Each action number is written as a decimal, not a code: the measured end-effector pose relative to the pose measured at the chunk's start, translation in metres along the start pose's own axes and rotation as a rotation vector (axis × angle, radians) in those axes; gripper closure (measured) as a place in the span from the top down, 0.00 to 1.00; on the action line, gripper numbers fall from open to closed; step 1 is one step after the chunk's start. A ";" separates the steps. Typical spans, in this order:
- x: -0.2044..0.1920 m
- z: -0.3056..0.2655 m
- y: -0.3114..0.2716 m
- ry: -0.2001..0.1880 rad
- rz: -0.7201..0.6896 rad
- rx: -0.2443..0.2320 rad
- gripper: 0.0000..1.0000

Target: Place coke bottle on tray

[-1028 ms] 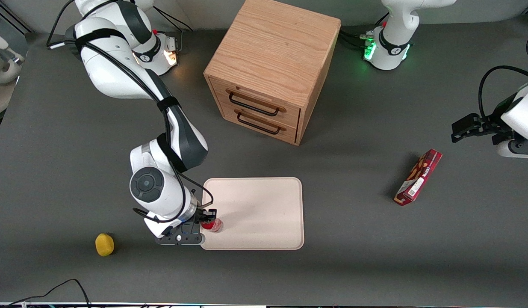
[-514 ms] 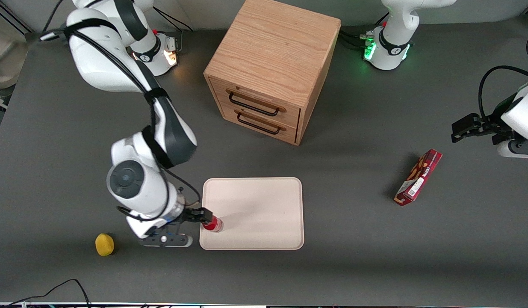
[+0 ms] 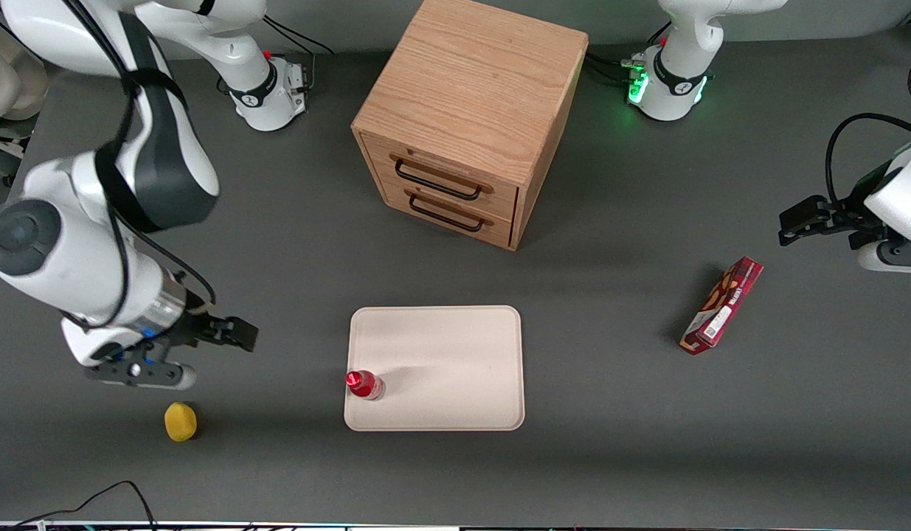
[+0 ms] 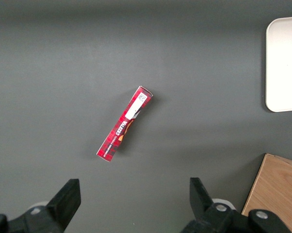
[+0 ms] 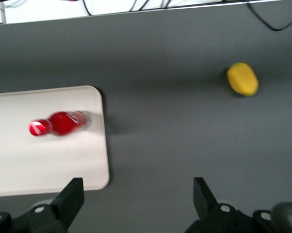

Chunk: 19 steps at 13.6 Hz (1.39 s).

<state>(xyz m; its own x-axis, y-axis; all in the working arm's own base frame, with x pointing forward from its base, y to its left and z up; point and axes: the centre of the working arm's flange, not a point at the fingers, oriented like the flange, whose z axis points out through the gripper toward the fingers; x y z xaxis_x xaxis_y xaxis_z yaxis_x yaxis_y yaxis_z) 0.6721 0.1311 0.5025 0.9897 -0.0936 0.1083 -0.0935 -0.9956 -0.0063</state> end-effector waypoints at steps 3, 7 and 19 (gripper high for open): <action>-0.036 -0.018 0.067 0.032 0.009 -0.015 1.00; -0.069 -0.036 0.112 0.055 0.050 -0.029 1.00; -0.079 -0.069 0.131 0.077 0.023 0.080 1.00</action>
<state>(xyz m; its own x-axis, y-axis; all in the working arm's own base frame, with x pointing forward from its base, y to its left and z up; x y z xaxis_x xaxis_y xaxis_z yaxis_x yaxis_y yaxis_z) 0.5746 0.0082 0.5622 0.9760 -0.1187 0.1828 -0.1039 -0.9906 -0.0885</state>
